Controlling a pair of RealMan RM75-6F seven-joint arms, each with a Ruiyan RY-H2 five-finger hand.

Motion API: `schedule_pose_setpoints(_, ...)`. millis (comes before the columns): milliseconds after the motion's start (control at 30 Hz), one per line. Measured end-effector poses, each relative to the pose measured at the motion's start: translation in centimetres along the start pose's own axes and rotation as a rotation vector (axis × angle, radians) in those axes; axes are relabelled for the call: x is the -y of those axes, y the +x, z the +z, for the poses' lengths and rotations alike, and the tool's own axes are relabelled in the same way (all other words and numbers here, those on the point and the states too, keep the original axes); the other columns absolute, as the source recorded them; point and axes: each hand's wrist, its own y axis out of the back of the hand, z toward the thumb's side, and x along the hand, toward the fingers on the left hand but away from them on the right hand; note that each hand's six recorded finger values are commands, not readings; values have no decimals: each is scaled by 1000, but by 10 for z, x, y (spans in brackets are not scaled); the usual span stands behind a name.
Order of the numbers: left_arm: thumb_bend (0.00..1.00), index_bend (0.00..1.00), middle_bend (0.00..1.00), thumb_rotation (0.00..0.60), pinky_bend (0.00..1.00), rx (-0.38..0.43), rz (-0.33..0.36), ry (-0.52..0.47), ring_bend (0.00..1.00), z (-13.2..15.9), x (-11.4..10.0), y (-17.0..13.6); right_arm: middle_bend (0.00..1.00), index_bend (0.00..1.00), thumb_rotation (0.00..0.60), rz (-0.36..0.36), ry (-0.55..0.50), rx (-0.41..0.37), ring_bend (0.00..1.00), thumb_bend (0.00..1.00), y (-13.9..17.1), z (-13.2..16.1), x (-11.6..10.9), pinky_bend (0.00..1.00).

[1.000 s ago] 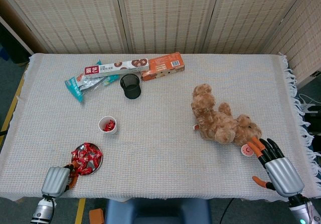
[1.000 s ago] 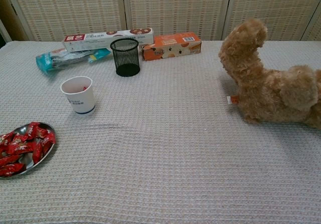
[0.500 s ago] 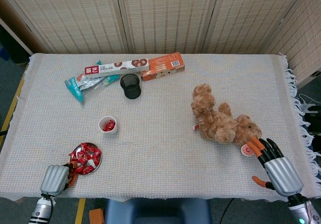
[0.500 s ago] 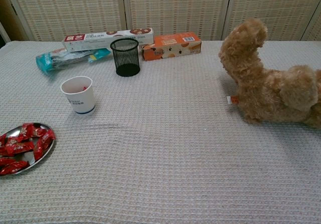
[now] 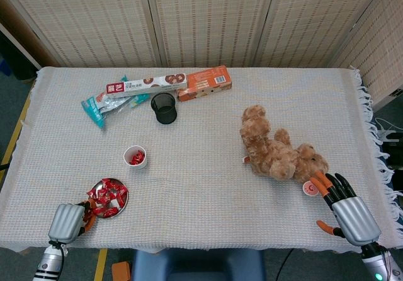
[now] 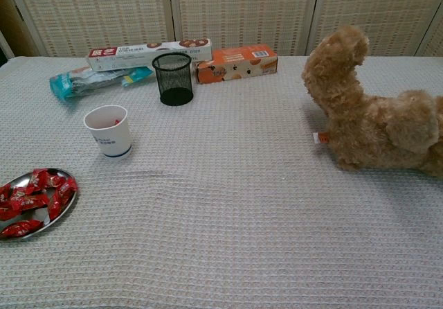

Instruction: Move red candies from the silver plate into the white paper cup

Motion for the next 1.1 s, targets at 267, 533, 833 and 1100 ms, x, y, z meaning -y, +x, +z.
schedule_pose_setpoints(267, 371, 496, 625, 600, 1000, 42, 45, -30, 872, 11, -28, 17, 0, 0, 600, 2, 2, 8, 0, 64, -2, -1, 1, 0)
schedule_pose_setpoints(533, 371, 505, 625, 600, 1000, 117, 66, -59, 874, 40, -60, 56, 0, 0, 600, 0, 5, 26, 0, 65, -4, -5, 1, 0)
schedule_pose_setpoints(833, 375, 509, 625, 600, 1000, 174, 87, -51, 875, 79, -95, 112, 0, 0, 600, -2, 5, 50, 0, 65, -7, -9, 0, 0)
schedule_pose_setpoints(1100, 377, 515, 624, 600, 1000, 170, 66, -46, 875, 102, -98, 148, 0, 0, 600, -7, 3, 60, 0, 64, -8, -12, -1, 0)
